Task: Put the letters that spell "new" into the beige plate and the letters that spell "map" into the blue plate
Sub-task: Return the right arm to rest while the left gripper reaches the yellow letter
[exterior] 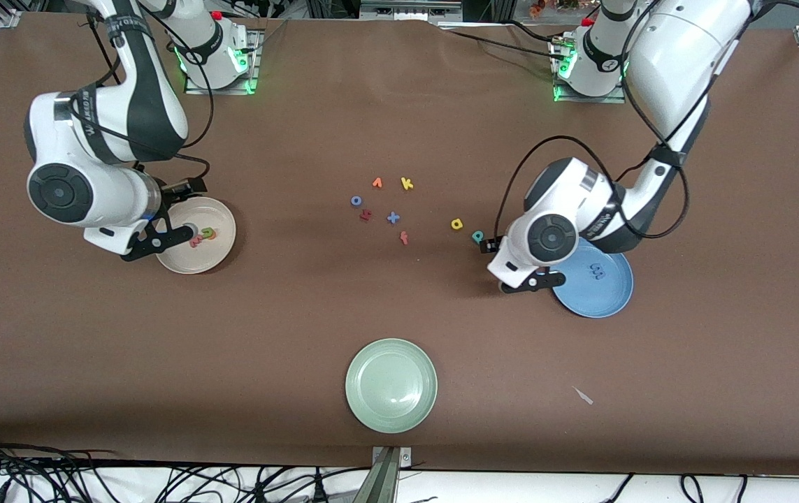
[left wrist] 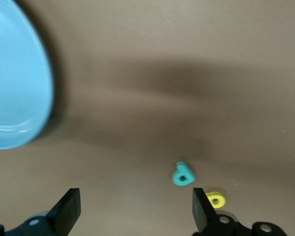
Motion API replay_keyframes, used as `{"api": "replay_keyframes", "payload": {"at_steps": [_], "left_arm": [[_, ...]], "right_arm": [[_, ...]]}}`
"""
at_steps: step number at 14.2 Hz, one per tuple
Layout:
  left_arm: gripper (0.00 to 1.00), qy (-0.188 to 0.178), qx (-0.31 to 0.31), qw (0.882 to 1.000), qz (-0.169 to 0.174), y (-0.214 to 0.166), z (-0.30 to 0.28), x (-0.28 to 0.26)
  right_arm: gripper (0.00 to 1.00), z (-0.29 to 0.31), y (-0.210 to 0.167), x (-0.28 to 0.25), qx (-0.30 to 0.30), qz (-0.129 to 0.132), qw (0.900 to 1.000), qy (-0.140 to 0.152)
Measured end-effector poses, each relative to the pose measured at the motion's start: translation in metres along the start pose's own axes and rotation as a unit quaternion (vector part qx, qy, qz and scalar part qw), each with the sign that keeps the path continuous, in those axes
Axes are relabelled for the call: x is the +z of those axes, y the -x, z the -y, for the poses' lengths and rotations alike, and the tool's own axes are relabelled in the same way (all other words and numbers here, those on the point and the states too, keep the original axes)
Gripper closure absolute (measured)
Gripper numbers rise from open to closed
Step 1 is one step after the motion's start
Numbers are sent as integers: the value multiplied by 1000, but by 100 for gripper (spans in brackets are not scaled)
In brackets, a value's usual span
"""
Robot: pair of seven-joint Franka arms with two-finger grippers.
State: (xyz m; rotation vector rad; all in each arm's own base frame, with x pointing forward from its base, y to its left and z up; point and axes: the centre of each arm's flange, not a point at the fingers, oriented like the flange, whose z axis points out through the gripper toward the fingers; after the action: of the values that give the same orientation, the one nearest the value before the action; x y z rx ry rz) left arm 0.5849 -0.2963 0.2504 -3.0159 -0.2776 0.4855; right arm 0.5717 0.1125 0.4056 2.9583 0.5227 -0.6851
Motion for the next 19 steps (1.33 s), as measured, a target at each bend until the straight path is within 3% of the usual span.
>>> {"api": "replay_keyframes", "payload": {"at_steps": [2,3,7,9,13,19], "left_arm": [[2,10,-8,1000,-6,4,-15,16],[4,17,-13,1000,-10,7,-22,25],[6,20,-31,999,-10,30,-47,49],[20,28,-24,999,-14,46,-63,58],[21,54,-23,998,-27,61,-66,93],[29,55,-21,998,-26,65,-66,101]], "right_arm": [[0,-4,10,-14,17,15,1000,-4],[0,-9,15,-23,23,10,1000,-6],[0,-53,52,-62,42,-40,998,-38],[0,-61,72,-82,51,-63,996,-34],[0,-64,116,-122,98,-109,989,-28],[0,-87,126,-121,139,-112,983,-34]]}}
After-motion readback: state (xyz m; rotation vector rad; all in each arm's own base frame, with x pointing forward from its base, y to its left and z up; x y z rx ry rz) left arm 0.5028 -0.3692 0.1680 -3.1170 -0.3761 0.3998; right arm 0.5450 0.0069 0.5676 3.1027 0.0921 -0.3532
